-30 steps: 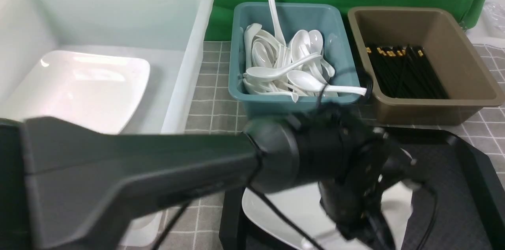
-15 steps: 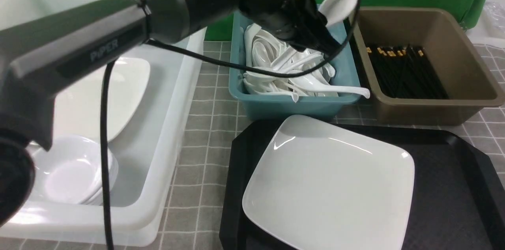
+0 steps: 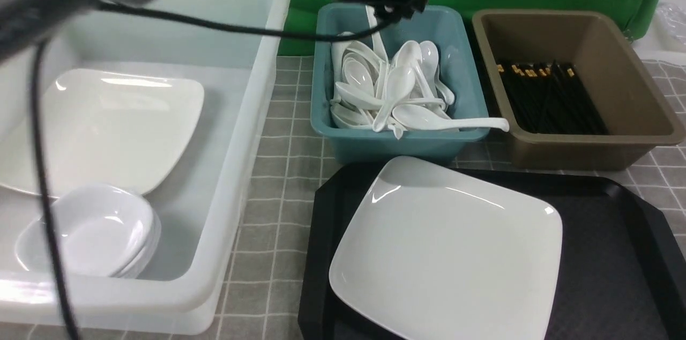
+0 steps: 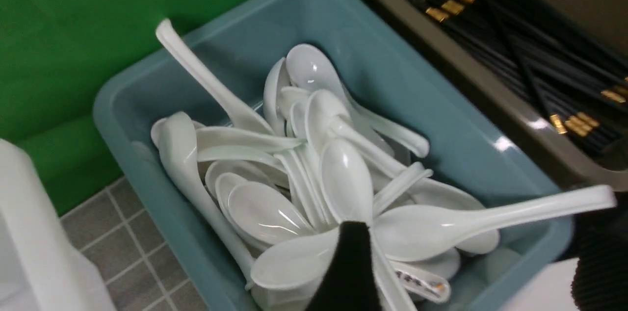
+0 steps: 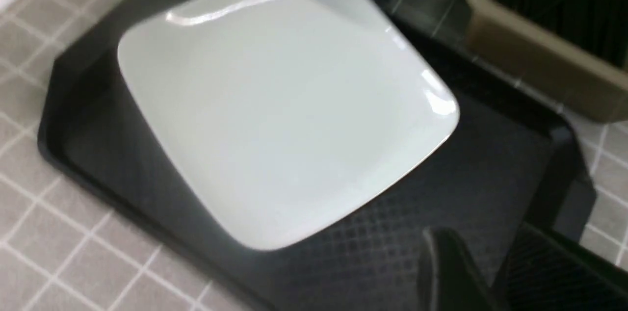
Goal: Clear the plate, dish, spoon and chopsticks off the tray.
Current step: Use the left arm to put the soup spoon into the small storage box in the middle, then use the left arm to grab a plate from the dinner plate
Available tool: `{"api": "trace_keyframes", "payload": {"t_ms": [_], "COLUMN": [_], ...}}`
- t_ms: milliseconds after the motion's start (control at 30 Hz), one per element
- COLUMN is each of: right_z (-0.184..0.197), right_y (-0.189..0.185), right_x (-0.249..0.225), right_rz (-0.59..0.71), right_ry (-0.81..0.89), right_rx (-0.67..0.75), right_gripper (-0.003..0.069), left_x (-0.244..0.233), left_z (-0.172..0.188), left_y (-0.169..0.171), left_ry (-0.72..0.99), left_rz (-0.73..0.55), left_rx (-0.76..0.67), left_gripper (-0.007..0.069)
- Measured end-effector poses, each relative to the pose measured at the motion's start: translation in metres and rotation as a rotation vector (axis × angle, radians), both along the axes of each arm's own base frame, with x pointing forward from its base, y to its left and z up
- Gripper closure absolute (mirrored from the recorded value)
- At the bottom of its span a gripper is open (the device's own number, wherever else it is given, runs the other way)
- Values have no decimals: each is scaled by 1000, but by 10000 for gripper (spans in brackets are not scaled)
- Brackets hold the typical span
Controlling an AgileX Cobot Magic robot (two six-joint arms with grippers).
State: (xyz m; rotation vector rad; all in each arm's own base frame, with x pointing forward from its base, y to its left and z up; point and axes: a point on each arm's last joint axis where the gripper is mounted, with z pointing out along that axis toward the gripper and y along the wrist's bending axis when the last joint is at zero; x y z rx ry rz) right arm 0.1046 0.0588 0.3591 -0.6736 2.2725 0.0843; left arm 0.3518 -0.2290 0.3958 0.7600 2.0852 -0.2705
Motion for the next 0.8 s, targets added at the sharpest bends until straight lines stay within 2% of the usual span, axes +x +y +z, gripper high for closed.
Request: {"api": "trace_keyframes", "payload": {"t_ms": [33, 67, 100, 200, 267, 367, 567, 700, 800], "right_z": [-4, -10, -15, -26, -32, -43, -59, -56, -50], "right_y": [5, 12, 19, 32, 41, 58, 84, 81, 72], "right_x": [5, 13, 19, 28, 33, 38, 36, 32, 25], "right_rz": [19, 35, 57, 86, 112, 176, 283, 265, 250], "right_ry": [28, 58, 96, 161, 192, 225, 276, 281, 288], "right_rx": [-25, -49, -64, -93, -112, -149, -216, -201, -200], "right_gripper": [425, 425, 425, 425, 425, 425, 425, 425, 425], "left_x": [-14, -34, -46, -74, -90, -118, -160, -177, -183], "left_z": [14, 33, 40, 47, 46, 27, -51, -94, -111], "left_y": [6, 17, 23, 36, 45, 61, 84, 72, 49], "left_ry": [1, 1, 5, 32, 46, 75, 129, 111, 95], "left_rz": [-14, -37, -62, -117, -142, -187, -366, -496, -594], "left_rx": [4, 22, 42, 76, 83, 122, 269, 295, 327], "left_gripper": [257, 389, 471, 582, 606, 620, 621, 621, 621]}}
